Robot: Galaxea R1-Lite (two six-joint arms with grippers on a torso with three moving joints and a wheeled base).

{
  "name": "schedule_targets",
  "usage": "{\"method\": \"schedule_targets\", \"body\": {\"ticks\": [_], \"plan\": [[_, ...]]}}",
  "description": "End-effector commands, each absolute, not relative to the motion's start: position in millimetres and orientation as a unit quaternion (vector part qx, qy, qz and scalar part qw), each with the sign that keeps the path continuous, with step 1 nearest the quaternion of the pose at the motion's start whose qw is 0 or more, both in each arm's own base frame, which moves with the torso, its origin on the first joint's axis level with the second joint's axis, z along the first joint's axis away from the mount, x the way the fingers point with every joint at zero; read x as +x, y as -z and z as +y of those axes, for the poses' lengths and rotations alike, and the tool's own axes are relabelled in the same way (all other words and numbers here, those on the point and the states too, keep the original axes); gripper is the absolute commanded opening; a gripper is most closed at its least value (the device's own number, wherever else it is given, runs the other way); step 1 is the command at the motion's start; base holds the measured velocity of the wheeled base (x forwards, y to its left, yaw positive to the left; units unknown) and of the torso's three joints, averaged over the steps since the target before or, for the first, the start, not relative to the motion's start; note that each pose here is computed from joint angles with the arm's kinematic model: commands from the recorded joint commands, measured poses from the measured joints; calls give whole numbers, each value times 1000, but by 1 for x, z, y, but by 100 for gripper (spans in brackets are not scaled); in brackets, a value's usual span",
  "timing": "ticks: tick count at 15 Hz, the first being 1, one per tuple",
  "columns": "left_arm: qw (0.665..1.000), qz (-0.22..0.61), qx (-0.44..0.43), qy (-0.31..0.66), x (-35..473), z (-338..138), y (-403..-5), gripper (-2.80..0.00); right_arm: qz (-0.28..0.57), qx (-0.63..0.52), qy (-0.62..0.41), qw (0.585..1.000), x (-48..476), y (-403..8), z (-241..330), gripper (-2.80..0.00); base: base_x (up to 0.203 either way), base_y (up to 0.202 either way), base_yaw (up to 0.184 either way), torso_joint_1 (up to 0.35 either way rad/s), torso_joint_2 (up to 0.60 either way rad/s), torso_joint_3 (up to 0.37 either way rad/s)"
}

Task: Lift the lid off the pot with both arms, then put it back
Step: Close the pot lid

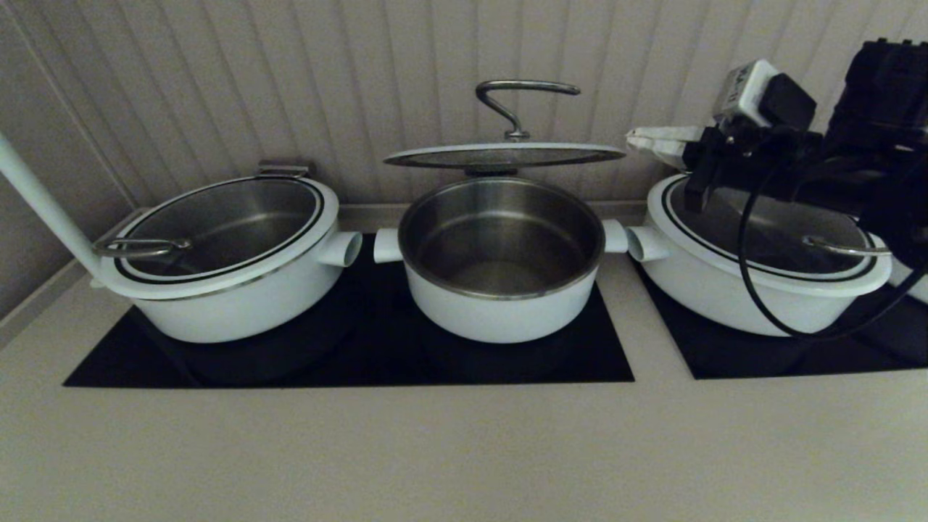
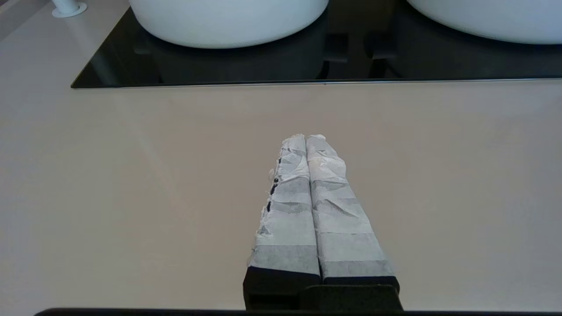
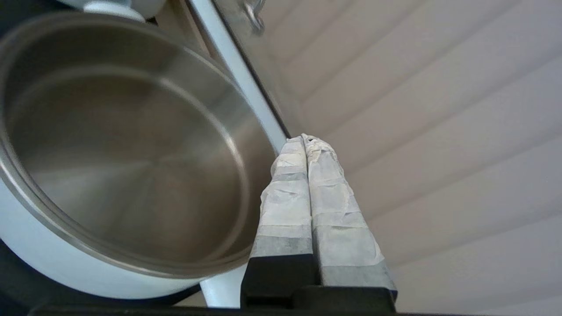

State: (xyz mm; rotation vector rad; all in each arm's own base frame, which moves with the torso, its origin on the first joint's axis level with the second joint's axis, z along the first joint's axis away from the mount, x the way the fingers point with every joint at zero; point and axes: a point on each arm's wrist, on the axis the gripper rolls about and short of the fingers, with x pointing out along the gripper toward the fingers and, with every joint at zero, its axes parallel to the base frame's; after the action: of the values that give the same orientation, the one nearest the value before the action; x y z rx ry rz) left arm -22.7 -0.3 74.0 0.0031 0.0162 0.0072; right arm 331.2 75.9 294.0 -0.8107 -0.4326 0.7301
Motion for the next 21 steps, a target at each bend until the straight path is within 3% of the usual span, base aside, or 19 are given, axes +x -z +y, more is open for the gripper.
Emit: {"method": "schedule_targets", "body": {"ticks": [1, 12, 21], "plan": [[1000, 8, 1, -4, -23, 0, -74, -280, -196, -384, -345, 834, 347, -285, 75, -280, 0, 0, 0, 0, 0, 0], [1000, 8, 2, -4, -23, 0, -74, -280, -206, -383, -342, 833, 391, -261, 84, -280, 0, 0, 0, 0, 0, 0], [1000, 8, 1, -4, -23, 0, -74, -280, -197, -381, -347, 834, 398, -249, 85, -280, 0, 0, 0, 0, 0, 0]]}}
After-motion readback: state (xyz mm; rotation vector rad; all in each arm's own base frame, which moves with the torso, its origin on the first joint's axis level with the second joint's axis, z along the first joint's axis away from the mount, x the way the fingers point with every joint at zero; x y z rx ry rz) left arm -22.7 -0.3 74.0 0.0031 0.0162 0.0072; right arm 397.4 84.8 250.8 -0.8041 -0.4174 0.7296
